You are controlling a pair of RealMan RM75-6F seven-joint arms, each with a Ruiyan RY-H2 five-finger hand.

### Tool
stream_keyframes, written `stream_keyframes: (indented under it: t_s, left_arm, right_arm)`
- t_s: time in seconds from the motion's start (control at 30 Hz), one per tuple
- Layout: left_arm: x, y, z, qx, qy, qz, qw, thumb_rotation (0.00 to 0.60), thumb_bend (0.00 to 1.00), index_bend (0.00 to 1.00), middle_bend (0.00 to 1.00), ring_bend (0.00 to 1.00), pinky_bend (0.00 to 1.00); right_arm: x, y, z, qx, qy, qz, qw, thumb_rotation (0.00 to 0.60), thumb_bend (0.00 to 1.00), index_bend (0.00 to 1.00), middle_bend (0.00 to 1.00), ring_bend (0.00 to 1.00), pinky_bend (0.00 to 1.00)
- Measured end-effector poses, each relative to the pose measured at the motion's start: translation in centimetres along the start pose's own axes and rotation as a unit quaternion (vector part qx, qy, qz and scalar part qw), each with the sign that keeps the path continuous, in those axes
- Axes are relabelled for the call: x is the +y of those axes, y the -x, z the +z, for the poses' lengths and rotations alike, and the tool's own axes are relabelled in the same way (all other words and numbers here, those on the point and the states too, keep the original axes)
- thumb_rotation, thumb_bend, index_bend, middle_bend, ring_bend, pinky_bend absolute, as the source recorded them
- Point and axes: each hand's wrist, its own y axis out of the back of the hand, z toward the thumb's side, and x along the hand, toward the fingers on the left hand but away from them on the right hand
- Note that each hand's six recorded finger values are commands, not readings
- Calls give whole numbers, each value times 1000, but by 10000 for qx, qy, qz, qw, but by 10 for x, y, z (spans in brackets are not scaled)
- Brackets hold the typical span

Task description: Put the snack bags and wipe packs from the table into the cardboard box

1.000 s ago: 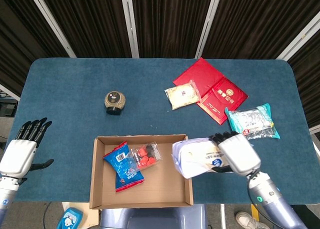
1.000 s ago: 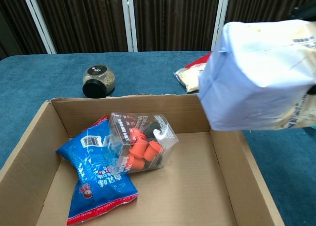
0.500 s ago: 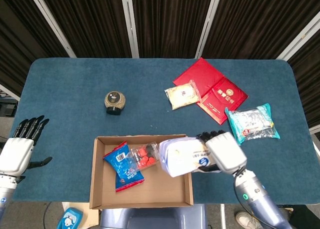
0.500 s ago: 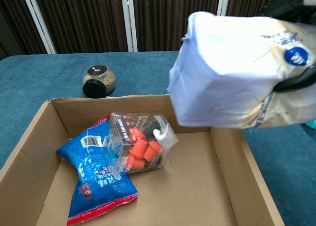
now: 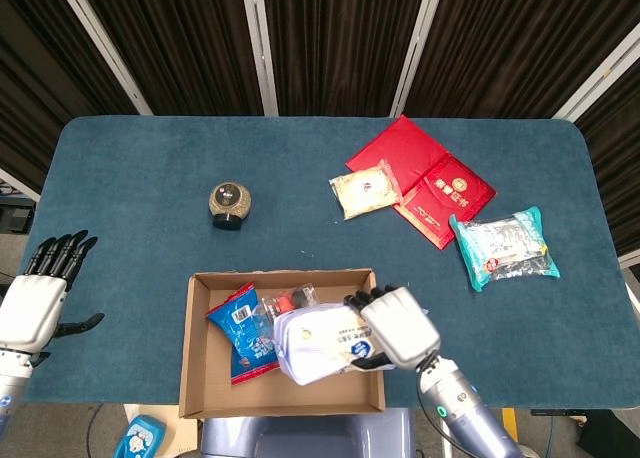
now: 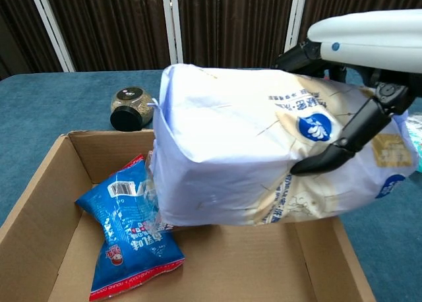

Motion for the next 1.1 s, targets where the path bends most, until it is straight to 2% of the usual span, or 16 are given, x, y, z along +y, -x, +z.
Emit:
stream_keyframes:
  t_s: [0.1,0.2,0.27,0.37,0.47,0.57,0.67,1.1]
  left_arm:
    - [0,0,0,-6,-13,0,10000,600,0,0,0,0,0]
    - [0,0,-1,-3,-11,11,10000,600,0,0,0,0,0]
    - [1,0,-1,7,-7,16,10000,600,0,0,0,0,0]
    - [1,0,-1,10,-4,10,10000,600,0,0,0,0,0]
    - [1,0,-2,12,-23,6,10000,600,0,0,0,0,0]
    - [1,0,-1,8,-9,15,10000,600,0,0,0,0,0]
    - [2,0,-2,11,5,32,10000,600,0,0,0,0,0]
    - [3,0,-1,12,17,44,10000,600,0,0,0,0,0]
  right_arm:
    - [-3,3,9,27,108,5,9999,600,114,651,604,609,704]
    - [-6,6,17,50,166,18,9998,600,105,545,502,522,617]
    - [-9,7,21,70,216,50,9997,600,86,382,349,370,492]
    - [-13,7,26,88,209,114,9997,600,59,177,167,193,371]
    - [-13,7,26,52,142,121,9998,600,43,40,47,73,267]
    - [-11,8,23,-27,96,70,9999,600,37,0,0,5,201]
    - [-8,9,18,-147,73,2,9999,600,36,0,0,0,175]
    - [25,15,-11,-560,-182,-470,9972,600,35,0,0,0,163]
